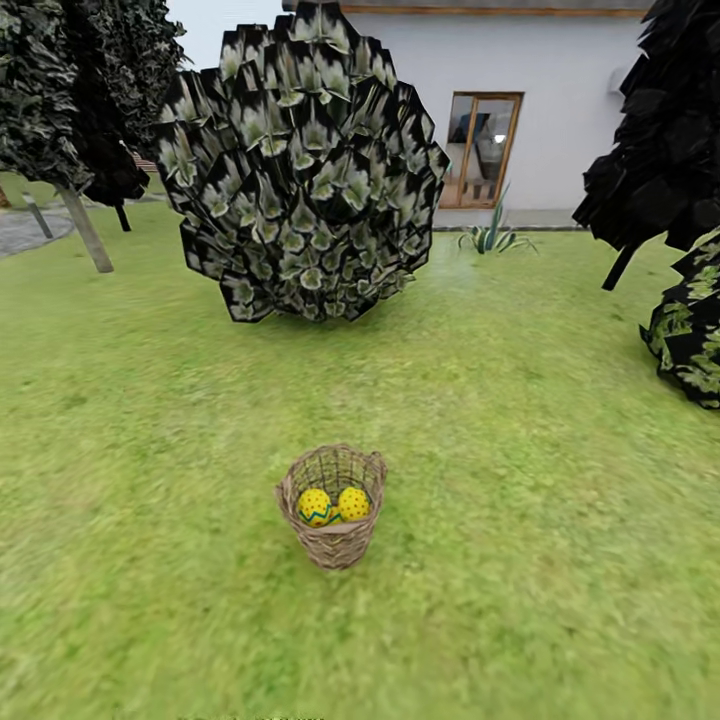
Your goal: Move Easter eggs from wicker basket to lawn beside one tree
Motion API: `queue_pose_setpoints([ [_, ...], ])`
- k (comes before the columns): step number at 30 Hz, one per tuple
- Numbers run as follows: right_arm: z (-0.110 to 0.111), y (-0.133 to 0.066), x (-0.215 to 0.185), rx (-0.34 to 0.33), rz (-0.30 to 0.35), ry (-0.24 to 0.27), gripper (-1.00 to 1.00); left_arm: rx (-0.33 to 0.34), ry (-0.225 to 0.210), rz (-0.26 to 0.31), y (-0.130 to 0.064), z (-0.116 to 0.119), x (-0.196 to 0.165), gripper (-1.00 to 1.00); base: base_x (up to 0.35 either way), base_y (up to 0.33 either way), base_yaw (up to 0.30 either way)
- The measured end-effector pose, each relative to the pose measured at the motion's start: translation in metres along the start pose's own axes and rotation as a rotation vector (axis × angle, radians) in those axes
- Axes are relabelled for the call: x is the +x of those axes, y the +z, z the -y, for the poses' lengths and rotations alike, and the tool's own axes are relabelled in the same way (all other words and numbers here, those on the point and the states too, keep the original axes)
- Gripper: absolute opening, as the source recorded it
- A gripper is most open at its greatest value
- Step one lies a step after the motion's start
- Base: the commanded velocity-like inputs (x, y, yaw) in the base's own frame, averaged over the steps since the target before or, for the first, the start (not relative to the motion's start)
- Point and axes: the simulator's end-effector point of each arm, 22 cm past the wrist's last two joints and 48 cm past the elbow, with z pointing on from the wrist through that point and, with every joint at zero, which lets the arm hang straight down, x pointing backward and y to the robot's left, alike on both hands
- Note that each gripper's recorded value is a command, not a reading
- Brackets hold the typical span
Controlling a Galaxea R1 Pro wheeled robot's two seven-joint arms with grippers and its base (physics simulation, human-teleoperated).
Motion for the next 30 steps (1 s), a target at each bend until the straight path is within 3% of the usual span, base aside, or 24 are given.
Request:
queue_pose_setpoints([
  [9, 0.004, 0.000, 0.000, 0.007, 0.001, 0.006, 1.00, -0.005, 0.003, -0.006, 0.000, -0.003, 0.005, 1.00, 0.040, 0.004, 0.251],
  [30, 0.000, -0.001, -0.014, 0.001, 0.048, 0.005, 1.00, 0.020, 0.004, -0.004, -0.003, 0.012, 0.008, 1.00, 0.013, 0.006, 0.006],
])
